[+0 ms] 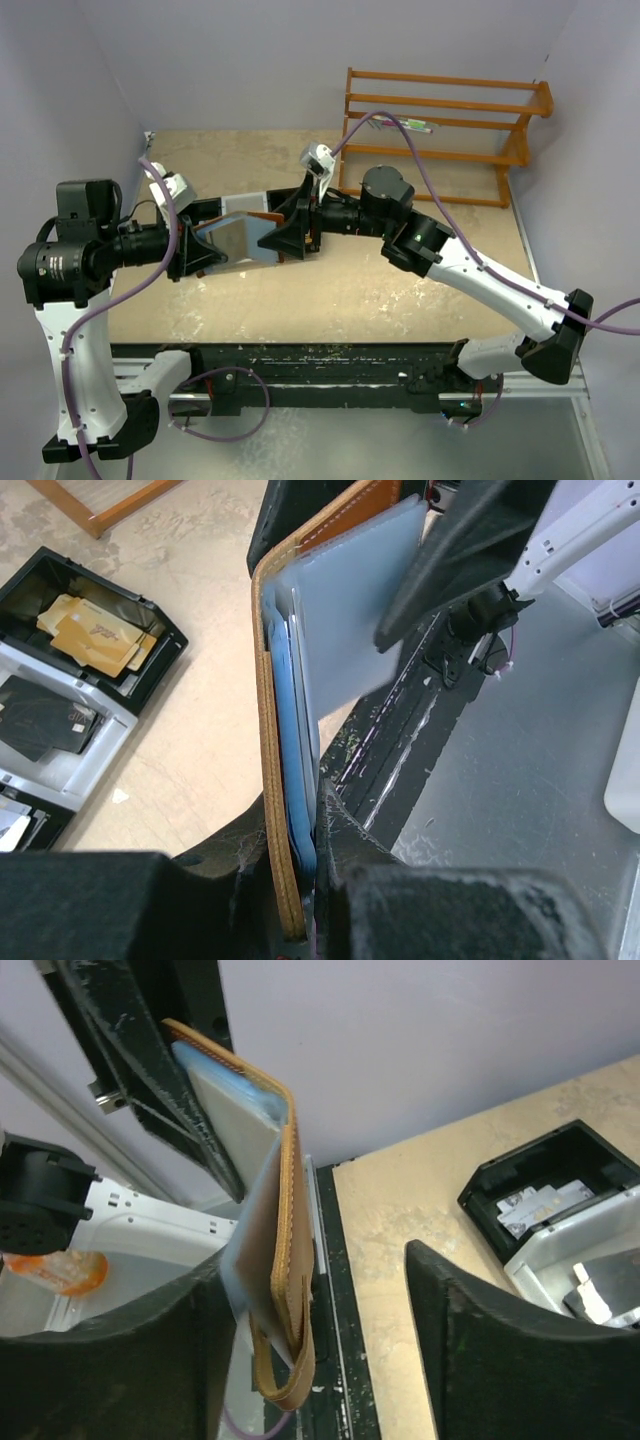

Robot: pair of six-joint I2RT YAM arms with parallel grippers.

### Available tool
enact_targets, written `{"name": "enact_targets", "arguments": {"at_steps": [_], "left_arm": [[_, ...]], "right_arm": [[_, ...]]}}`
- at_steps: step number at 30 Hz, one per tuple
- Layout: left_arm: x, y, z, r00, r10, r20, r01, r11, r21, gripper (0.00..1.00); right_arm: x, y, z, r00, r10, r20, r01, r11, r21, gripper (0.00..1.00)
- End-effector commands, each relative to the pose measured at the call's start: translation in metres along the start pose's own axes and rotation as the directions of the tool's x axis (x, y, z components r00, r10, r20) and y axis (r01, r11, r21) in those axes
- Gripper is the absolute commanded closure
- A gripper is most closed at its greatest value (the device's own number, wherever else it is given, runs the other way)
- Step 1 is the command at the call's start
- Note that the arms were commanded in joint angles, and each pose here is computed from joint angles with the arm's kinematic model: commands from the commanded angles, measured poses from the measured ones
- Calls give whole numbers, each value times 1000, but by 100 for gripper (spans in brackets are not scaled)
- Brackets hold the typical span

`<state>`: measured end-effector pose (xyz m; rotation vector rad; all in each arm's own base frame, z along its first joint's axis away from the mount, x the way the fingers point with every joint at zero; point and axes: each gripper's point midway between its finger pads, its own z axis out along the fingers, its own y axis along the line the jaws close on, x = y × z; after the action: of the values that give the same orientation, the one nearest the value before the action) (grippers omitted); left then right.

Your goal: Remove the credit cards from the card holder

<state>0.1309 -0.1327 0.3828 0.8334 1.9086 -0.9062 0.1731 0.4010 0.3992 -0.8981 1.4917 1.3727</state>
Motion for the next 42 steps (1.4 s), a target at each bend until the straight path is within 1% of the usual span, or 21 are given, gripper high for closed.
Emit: {"name": "enact_targets", "arguments": {"at_steps": [1, 4, 6, 7, 11, 14, 18, 20, 21, 22, 23, 25, 27, 33, 38, 42], "left_arm": [[-16, -13, -1, 997, 45, 59, -49, 996, 70, 89], [-22, -23, -2, 996, 34, 84, -43, 993, 113, 87], [-26, -33, -4, 994, 19, 105, -36, 986, 161, 86], [-28, -38, -4, 994, 8, 113, -29, 982, 188, 85], [-34, -49, -6, 991, -9, 136, -26, 967, 255, 85], [-36, -50, -6, 990, -14, 143, -27, 959, 281, 85], [-38, -54, -5, 987, -34, 154, -18, 945, 328, 85], [-38, -54, -4, 987, -51, 154, -6, 938, 347, 82], [-38, -54, -4, 986, -58, 153, 0, 936, 351, 77], [-38, -53, -4, 986, -63, 152, 5, 935, 354, 66], [-39, -53, -4, 986, -64, 152, 6, 935, 354, 59], [-39, -56, -5, 986, -60, 156, 1, 934, 357, 51], [-39, -59, -6, 985, -59, 160, -3, 932, 363, 48], [-39, -63, -8, 984, -59, 165, -6, 929, 371, 46], [-44, -70, -11, 981, -61, 182, -16, 917, 398, 45], [-44, -77, -14, 980, -48, 191, -36, 910, 413, 41]], "right_arm": [[-16, -7, -2, 998, -38, 42, 35, 997, 65, 41], [-18, 7, 2, 998, -16, 60, 15, 1000, 10, 60], [-21, 22, 3, 997, -9, 75, 12, 999, -42, 70], [-21, 28, 3, 997, -4, 81, 9, 998, -59, 76], [-34, 50, -15, 991, -5, 137, 22, 992, -122, 100], [-42, 68, -34, 983, -10, 184, 41, 985, -167, 100], [-35, 89, -52, 986, -1, 164, 43, 968, -249, 100], [-35, 95, -57, 987, 5, 163, 40, 961, -274, 100], [-35, 98, -59, 987, 14, 159, 32, 958, -286, 100], [-33, 101, -60, 988, 27, 151, 20, 953, -303, 100], [-35, 104, -61, 987, 38, 156, 13, 948, -317, 100], [-39, 105, -64, 984, 45, 172, 12, 949, -315, 100], [-44, 106, -65, 980, 52, 190, 10, 951, -310, 100], [-50, 109, -65, 977, 87, 193, -20, 946, -323, 100], [-48, 103, -63, 980, 98, 174, -45, 956, -290, 100], [-46, 97, -60, 981, 106, 165, -59, 962, -266, 100]]}}
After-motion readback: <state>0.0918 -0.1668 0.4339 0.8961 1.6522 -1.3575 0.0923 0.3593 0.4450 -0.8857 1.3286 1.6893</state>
